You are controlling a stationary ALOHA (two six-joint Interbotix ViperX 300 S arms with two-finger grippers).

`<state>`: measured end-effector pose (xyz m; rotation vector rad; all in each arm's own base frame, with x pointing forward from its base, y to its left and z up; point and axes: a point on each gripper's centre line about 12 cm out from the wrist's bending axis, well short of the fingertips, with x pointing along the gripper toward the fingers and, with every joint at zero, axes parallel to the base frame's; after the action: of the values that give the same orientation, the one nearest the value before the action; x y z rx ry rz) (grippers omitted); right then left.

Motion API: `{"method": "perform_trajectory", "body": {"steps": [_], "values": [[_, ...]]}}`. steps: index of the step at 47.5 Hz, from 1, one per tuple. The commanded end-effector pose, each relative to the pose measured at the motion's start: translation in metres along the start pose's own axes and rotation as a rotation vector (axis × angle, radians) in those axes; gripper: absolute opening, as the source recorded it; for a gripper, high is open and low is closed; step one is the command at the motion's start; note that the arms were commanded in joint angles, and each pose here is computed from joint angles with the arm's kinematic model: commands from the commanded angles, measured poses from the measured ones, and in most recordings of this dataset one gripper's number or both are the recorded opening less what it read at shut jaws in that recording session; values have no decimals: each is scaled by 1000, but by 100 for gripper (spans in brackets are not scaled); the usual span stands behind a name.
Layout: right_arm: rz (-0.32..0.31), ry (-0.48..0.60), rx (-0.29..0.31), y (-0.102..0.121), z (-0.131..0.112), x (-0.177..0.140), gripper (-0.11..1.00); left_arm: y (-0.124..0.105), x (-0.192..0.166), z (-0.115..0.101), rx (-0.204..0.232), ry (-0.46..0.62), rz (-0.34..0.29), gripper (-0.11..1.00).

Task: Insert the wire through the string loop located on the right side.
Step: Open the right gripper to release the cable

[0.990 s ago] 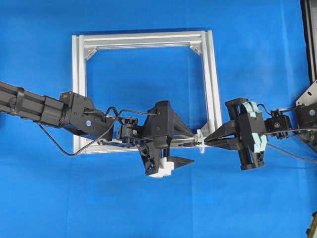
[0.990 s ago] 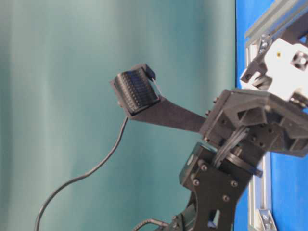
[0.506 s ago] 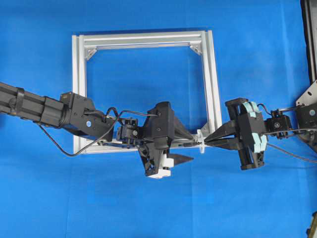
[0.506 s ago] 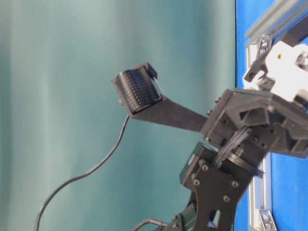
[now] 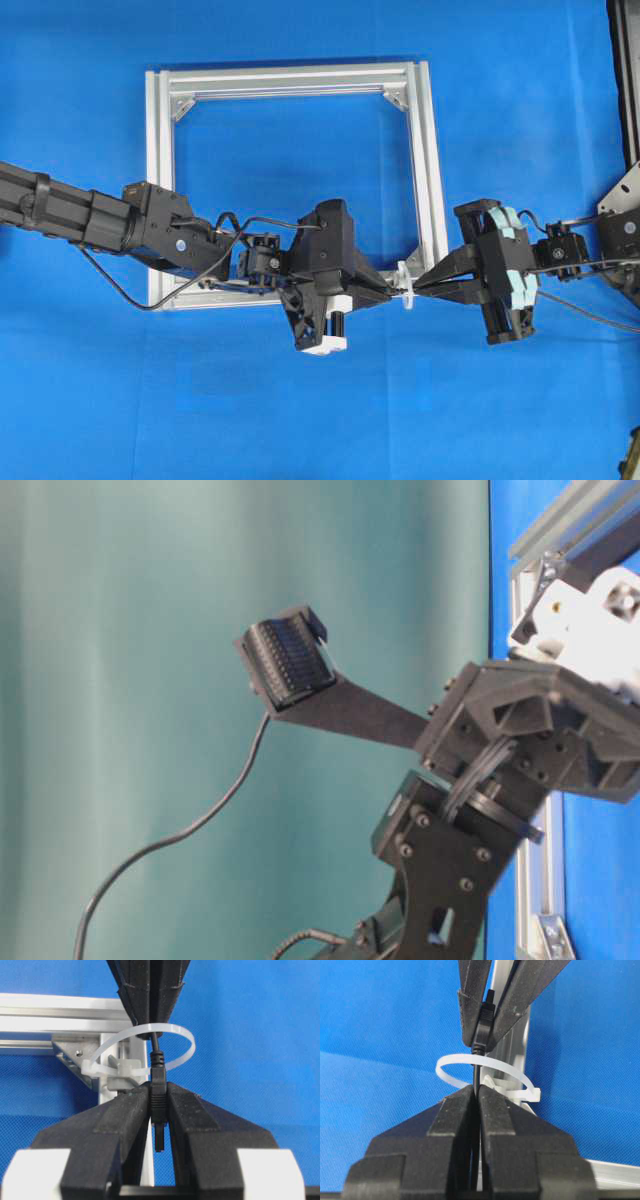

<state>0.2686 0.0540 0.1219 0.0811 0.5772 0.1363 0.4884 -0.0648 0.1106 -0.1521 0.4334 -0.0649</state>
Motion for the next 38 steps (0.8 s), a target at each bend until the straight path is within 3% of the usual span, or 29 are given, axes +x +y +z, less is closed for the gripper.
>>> {"method": "perform_trajectory", "body": {"steps": [1, 4, 8, 21, 38], "values": [[2, -21, 1, 1, 7, 0, -3, -5, -2, 19, 4, -49, -13, 8], [0, -20, 4, 0, 7, 0, 2, -5, -2, 19, 4, -49, -13, 8], [0, -22, 7, 0, 8, 1, 16, -5, -2, 19, 4, -49, -13, 8], [3, -43, 6, 1, 12, -4, 91, -5, -3, 18, 6, -46, -13, 8], [2, -21, 6, 1, 11, -6, 89, -4, -34, 8, 15, -17, -11, 8]]}}
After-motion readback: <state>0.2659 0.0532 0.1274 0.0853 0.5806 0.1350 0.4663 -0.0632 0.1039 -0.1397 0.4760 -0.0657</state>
